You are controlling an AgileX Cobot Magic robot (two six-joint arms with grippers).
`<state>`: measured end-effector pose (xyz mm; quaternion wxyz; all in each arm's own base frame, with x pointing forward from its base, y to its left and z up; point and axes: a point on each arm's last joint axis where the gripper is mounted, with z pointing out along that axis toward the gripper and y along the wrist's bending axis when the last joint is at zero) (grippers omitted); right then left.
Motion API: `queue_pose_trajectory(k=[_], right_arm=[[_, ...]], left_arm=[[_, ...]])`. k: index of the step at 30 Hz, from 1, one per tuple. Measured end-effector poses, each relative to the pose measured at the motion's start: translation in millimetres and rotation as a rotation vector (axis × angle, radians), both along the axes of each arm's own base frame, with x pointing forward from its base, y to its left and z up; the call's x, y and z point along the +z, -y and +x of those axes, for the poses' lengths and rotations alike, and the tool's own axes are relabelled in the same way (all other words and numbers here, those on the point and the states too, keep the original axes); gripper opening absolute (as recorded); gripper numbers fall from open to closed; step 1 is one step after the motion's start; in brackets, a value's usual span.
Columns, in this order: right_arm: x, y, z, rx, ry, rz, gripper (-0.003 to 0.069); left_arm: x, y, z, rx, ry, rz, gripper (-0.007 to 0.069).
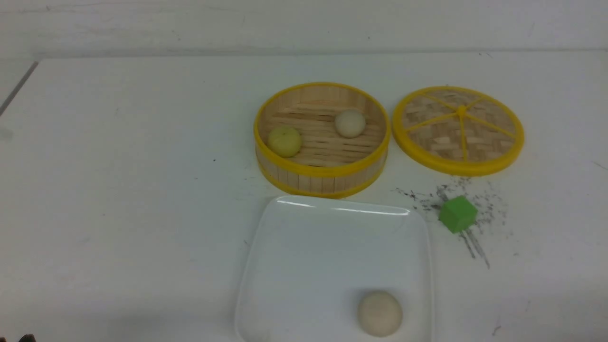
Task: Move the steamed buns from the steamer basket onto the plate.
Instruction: Use the right arm to grab the steamed stuffed bun that is closest to it
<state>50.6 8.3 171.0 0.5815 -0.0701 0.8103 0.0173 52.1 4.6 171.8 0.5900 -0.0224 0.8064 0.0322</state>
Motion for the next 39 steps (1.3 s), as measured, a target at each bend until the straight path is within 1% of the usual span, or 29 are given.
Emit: queue_pose_trajectory(k=[11, 14, 15, 16, 20, 22, 23, 25, 28, 39], right_arm=[[0.5, 0.1, 0.2, -0.003, 0.005, 0.008, 0.024], [2.3, -2.7, 0.2, -0.01, 0.006, 0.126, 0.024], [2.6, -2.7, 0.2, -0.01, 0.007, 0.127, 0.024], [5.4, -3.6, 0.2, -0.009, 0.016, 0.16, 0.024], [39.5, -7.9, -2.5, 0.008, 0.129, 0.349, 0.024], [58.4, -9.1, -6.0, 0.022, 0.184, 0.409, 0.024], [67.4, -9.4, -8.1, 0.045, 0.206, 0.426, 0.024], [82.4, -9.9, -12.5, 0.044, 0.247, 0.438, 0.024], [92.6, -10.7, -16.5, 0.06, 0.263, 0.441, 0.024], [96.7, -13.3, -18.4, 0.08, 0.257, 0.521, 0.024]], left_arm=[[0.0, 0.0, 0.0, 0.0, 0.0, 0.0, 0.0241], [0.0, 0.0, 0.0, 0.0, 0.0, 0.0, 0.0241], [0.0, 0.0, 0.0, 0.0, 0.0, 0.0, 0.0241], [0.0, 0.0, 0.0, 0.0, 0.0, 0.0, 0.0241], [0.0, 0.0, 0.0, 0.0, 0.0, 0.0, 0.0241], [0.0, 0.0, 0.0, 0.0, 0.0, 0.0, 0.0241], [0.0, 0.0, 0.0, 0.0, 0.0, 0.0, 0.0241], [0.0, 0.0, 0.0, 0.0, 0.0, 0.0, 0.0241], [0.0, 0.0, 0.0, 0.0, 0.0, 0.0, 0.0241], [0.0, 0.0, 0.0, 0.0, 0.0, 0.0, 0.0241]])
